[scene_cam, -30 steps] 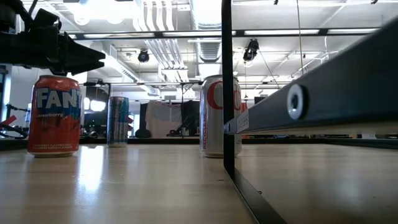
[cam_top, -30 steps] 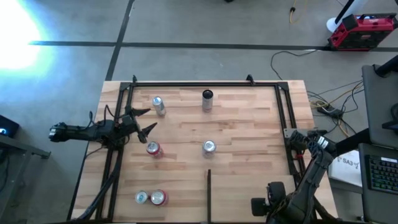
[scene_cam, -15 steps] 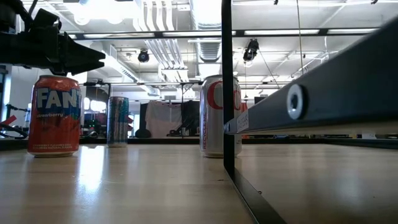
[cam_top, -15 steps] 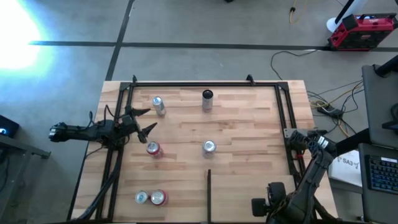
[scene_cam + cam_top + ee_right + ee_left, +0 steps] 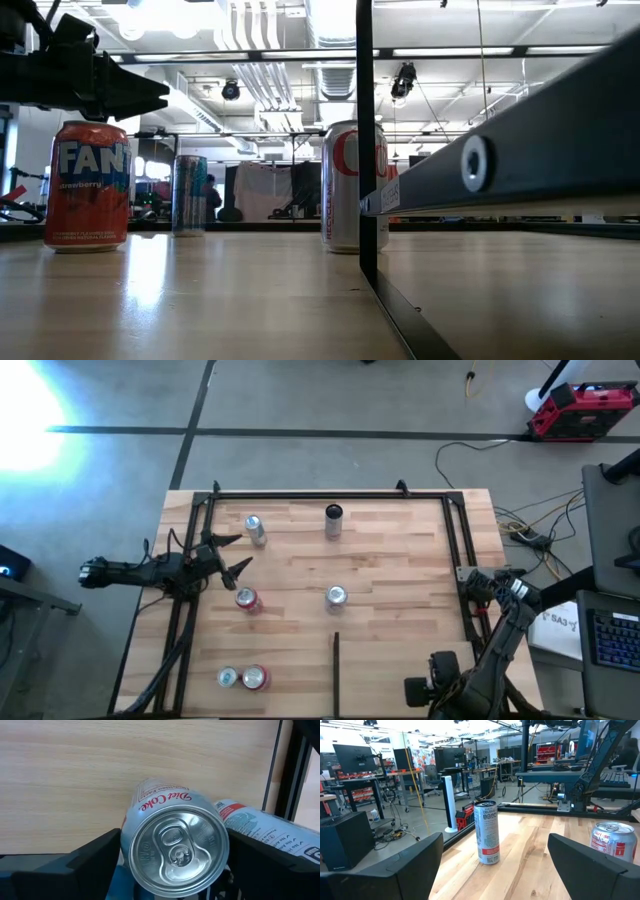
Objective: Place canned beverage on shelf
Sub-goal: Put the top white/red soda can on the the shelf
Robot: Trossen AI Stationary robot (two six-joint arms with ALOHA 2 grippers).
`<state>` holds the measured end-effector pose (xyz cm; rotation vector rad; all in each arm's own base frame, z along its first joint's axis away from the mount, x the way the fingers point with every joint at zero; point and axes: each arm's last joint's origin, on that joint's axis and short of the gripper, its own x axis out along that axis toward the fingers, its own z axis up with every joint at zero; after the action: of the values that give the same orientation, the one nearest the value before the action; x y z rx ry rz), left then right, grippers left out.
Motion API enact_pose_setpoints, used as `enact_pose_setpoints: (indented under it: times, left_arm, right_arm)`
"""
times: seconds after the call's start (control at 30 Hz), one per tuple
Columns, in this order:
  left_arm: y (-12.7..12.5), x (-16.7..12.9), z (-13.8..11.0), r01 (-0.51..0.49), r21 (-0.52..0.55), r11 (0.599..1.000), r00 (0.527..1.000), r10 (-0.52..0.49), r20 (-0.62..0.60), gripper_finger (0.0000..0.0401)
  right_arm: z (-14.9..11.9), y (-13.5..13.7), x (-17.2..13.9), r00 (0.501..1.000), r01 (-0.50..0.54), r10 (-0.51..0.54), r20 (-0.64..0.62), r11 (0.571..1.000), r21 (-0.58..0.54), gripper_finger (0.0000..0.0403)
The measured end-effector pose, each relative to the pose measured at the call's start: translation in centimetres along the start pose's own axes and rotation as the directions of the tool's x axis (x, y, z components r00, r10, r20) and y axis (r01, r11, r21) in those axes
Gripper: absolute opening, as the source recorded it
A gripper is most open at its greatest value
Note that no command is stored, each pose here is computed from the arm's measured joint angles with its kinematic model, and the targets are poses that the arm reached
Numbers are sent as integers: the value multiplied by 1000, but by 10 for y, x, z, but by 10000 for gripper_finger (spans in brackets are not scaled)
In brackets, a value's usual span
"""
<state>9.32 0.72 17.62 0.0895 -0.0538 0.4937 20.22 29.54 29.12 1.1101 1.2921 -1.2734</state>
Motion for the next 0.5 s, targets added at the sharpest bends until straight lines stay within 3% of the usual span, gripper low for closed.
enact_pose_setpoints:
  times: [0.27, 0.5]
  left_arm:
    - [0, 0, 0, 0, 0, 1000, 1000, 0, 0, 343]
    - [0, 0, 0, 0, 0, 1000, 1000, 0, 0, 343]
  right_arm:
    - [-1, 0, 0, 1000, -5, 5, -7, 1000, 9, 277]
    - [-2, 0, 0, 999, 14, -11, -30, 993, 118, 276]
